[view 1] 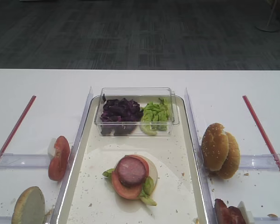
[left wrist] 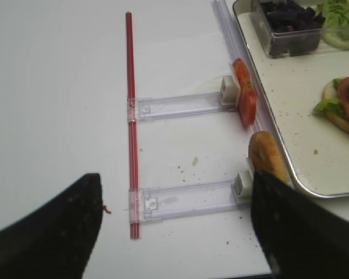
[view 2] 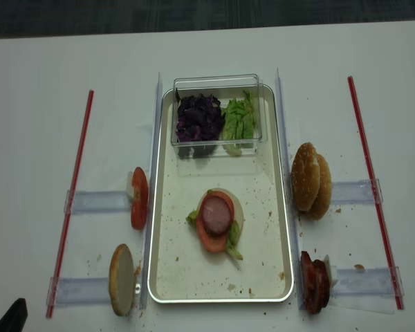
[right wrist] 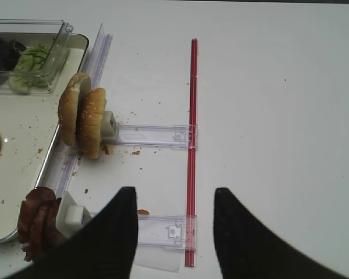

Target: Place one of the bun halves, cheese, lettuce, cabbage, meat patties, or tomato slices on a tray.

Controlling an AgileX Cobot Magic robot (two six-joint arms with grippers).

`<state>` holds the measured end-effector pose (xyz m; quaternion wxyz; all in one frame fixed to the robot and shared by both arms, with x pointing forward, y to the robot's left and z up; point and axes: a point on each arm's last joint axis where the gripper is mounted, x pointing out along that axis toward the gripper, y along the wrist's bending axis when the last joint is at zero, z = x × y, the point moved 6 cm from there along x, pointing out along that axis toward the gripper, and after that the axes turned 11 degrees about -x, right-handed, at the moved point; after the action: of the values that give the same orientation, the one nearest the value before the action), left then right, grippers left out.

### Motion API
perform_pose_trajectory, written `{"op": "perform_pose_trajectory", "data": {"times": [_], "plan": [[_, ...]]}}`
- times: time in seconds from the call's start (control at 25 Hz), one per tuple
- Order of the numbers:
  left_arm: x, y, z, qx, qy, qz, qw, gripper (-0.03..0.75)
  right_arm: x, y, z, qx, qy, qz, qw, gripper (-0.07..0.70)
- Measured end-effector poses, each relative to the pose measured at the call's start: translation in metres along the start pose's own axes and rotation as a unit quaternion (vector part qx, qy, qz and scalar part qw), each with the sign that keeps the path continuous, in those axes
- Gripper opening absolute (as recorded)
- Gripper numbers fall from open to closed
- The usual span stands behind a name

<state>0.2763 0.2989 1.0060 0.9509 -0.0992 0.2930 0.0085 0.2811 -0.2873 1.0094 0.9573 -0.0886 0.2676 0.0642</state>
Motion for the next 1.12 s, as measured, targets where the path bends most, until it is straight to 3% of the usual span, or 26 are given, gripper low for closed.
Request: {"op": "perform_pose_trajectory", "data": {"times": [0.48,1.12], "plan": [[0.0,0.0,0.0,0.0,0.0,0.0,1.0,0.491,0.0,0.0,0.0,0.0,0.0,0.0,1.0,0.25],[0.0,0.0,0.0,0.0,0.0,0.0,1.0,0.491,0.0,0.0,0.0,0.0,0.0,0.0,1.0,0.204]]}}
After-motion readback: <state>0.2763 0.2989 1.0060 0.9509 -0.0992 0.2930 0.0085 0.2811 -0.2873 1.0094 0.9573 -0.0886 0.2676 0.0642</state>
